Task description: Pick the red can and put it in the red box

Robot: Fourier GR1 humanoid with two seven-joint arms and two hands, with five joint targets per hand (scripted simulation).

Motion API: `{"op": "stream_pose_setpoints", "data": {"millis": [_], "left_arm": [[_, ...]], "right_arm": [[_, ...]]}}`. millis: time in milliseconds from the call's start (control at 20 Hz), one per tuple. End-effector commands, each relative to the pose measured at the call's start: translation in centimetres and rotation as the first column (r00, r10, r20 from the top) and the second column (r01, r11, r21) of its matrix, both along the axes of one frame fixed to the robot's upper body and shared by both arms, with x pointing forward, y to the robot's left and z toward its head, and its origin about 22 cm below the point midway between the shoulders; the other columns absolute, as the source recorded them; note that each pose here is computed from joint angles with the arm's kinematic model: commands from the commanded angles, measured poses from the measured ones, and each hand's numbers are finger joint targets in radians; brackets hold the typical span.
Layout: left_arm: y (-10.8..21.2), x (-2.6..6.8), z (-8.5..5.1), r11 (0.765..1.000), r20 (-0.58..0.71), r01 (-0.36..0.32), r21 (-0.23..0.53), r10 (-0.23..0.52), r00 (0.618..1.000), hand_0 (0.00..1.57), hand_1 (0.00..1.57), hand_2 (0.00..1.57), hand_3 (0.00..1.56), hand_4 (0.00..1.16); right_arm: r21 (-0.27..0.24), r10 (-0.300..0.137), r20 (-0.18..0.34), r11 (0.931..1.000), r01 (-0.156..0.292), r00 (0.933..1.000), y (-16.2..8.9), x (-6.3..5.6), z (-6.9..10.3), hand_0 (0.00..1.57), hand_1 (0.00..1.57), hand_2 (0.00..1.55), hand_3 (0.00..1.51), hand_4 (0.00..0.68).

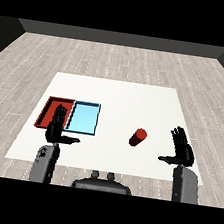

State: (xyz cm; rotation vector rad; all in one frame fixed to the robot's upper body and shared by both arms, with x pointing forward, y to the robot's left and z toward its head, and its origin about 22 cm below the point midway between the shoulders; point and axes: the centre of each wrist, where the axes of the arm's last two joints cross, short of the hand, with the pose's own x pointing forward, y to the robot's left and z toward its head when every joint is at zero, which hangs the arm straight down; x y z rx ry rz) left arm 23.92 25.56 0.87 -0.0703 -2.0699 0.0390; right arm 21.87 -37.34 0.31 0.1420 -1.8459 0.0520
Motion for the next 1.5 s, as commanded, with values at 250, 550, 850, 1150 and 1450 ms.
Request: {"op": "stream_pose_setpoints", "data": {"millis": [250, 550, 850, 1150, 1450], "left_arm": [[2.0, -0.33, 0.1, 1.0, -0.008, -0.008, 0.019, 0.008, 1.0, 0.0, 0.0, 0.0, 0.0, 0.0], [-1.6, 0.8, 1.6, 1.0, 0.003, -0.026, -0.011, 0.026, 1.0, 0.0, 0.0, 0.0, 0.0, 0.0], [-2.6, 0.81, 1.4, 1.0, -0.005, -0.022, -0.015, 0.022, 1.0, 0.0, 0.0, 0.0, 0.0, 0.0], [0.8, -0.51, -0.8, 1.0, 0.004, -0.006, -0.014, 0.006, 1.0, 0.0, 0.0, 0.0, 0.0, 0.0], [1.3, -0.69, -1.3, 1.0, 0.007, 0.003, -0.028, -0.003, 1.0, 0.0, 0.0, 0.0, 0.0, 0.0]], "right_arm": [[0.09, 0.03, -0.064, 0.9957, -0.024, 0.9975, 4.5, 0.2, -2.9, 0.0, 0.0, 0.0, 0.0, 0.0], [0.145, 0.052, -0.078, 0.9886, -0.041, 0.9955, 3.8, 2.7, -2.3, 0.0, 0.0, 0.0, 0.0, 0.0], [0.149, 0.058, -0.101, 0.9879, -0.043, 0.9932, 6.6, 1.8, -4.8, 0.0, 0.0, 0.0, 0.0, 0.0], [0.186, 0.069, -0.141, 0.9816, -0.042, 0.9876, 7.0, 1.8, -6.2, 0.0, 0.0, 0.0, 0.0, 0.0], [0.21, 0.072, -0.124, 0.9767, -0.045, 0.9897, 10.3, 3.6, -6.3, 0.0, 0.0, 0.0, 0.0, 0.0]]}}
